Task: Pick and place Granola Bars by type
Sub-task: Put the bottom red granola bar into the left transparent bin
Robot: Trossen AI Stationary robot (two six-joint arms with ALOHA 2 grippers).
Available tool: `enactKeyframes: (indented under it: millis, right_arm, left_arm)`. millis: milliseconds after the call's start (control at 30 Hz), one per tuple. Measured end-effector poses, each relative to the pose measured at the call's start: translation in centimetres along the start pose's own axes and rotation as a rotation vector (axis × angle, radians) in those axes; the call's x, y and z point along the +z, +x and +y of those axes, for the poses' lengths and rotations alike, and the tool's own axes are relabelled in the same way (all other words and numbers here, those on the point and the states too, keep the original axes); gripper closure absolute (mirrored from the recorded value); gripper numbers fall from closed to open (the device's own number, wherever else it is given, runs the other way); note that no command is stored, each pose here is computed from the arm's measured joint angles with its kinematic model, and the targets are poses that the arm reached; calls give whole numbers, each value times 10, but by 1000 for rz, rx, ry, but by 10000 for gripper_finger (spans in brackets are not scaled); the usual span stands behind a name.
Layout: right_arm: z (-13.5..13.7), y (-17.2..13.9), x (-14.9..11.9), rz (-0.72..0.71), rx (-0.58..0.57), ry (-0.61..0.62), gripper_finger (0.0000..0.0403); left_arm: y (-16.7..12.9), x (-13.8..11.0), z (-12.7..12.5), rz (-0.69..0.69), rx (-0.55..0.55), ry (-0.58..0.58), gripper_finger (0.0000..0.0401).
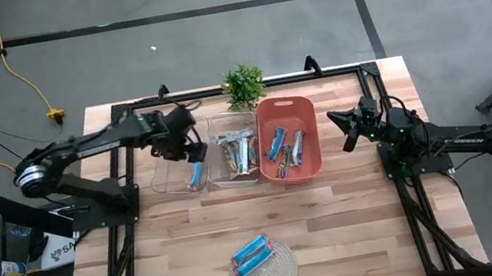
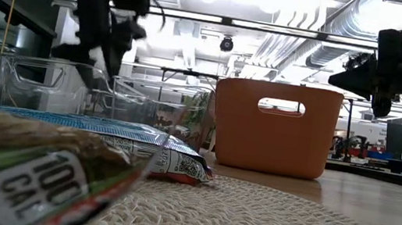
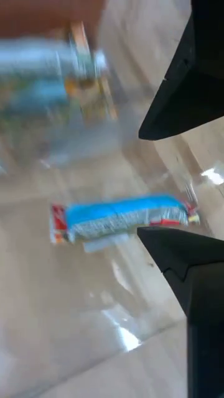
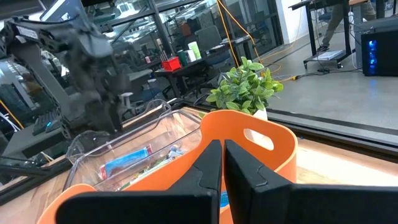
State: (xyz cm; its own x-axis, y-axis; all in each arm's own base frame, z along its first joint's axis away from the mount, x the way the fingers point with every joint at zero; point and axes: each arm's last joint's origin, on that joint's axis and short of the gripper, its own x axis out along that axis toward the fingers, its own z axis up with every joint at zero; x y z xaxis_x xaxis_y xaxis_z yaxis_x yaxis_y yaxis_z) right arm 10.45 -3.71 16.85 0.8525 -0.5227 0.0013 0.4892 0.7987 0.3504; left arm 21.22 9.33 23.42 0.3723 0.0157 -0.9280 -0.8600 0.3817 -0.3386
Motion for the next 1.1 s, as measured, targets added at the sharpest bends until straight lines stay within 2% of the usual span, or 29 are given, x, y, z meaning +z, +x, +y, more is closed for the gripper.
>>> enactKeyframes:
  millis: [167,367,533,900,1033,1100]
  right_arm:
    - [0,0,0,0,0,0,402]
    - [0,0,0,0,0,0,402]
    - [0,0,0,0,0,0,402]
    - [0,0,0,1,0,0,402]
    - [0,0,0,0,0,0,402]
    - [0,0,0,0,0,0,402]
  left_arm:
    - [-46,-13,-1,-163,-176,83,179]
    - [-96,-46,-21,-305,-566,371,193]
    - [-110,-76,-43,-338,-728,531,195]
    - [-88,-150,-84,-224,-737,809,195]
    - [-78,-171,-94,-180,-729,831,195]
    - [-73,-179,-102,-171,-759,831,195]
